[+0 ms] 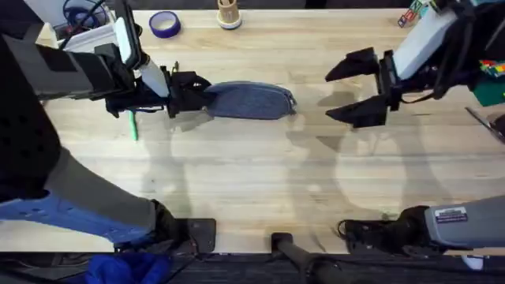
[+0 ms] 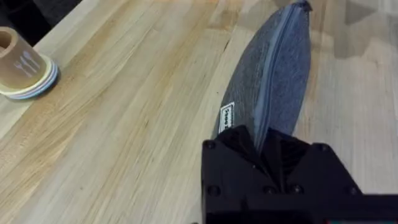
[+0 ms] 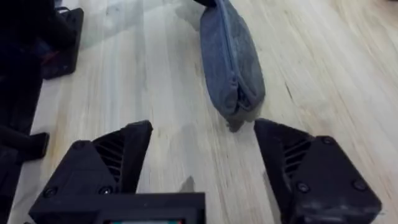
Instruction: Unzip the bag, pick up the pens from the table one at a time and place them inside, then zip the bag closed.
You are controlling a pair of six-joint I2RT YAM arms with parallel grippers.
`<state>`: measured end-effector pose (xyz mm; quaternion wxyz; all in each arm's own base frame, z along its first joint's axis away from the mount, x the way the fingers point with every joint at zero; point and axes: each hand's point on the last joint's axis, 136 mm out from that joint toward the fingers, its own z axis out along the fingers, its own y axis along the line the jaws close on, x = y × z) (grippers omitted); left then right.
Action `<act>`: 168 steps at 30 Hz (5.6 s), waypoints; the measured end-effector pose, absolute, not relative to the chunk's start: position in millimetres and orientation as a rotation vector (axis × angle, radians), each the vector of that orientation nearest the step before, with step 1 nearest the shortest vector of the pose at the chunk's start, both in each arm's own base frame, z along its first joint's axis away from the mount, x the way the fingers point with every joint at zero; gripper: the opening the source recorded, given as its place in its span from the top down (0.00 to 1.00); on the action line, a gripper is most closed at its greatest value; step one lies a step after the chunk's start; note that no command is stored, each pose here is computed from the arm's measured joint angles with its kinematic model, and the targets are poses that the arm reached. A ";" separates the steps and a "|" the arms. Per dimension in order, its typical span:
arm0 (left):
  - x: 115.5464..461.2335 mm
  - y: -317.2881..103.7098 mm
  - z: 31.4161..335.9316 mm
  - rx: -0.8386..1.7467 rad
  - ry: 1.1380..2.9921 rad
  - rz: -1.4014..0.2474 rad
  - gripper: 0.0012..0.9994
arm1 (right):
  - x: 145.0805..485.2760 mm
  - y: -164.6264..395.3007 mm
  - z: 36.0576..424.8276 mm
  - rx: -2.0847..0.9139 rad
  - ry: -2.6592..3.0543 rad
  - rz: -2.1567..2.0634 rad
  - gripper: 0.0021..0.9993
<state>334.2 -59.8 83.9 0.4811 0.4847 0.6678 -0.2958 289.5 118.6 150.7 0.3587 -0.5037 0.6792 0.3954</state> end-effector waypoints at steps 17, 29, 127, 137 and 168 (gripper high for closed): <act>334.1 -59.9 83.9 1.182 1.629 -0.722 0.96 | 306.7 147.0 132.3 -1.236 1.989 1.017 0.00; 334.1 -59.9 83.9 1.181 1.629 -0.722 0.96 | 315.9 167.9 116.6 -1.236 2.130 0.912 0.00; 334.1 -59.8 83.9 1.181 1.631 -0.723 0.96 | 325.1 192.8 96.4 -1.153 2.133 0.832 0.97; 333.8 -60.0 83.9 1.180 1.632 -0.725 0.96 | 327.5 190.4 126.2 -1.155 2.057 0.761 0.97; 334.0 -59.9 83.9 1.181 1.631 -0.724 0.96 | 332.4 218.0 142.3 -1.231 1.909 0.725 0.97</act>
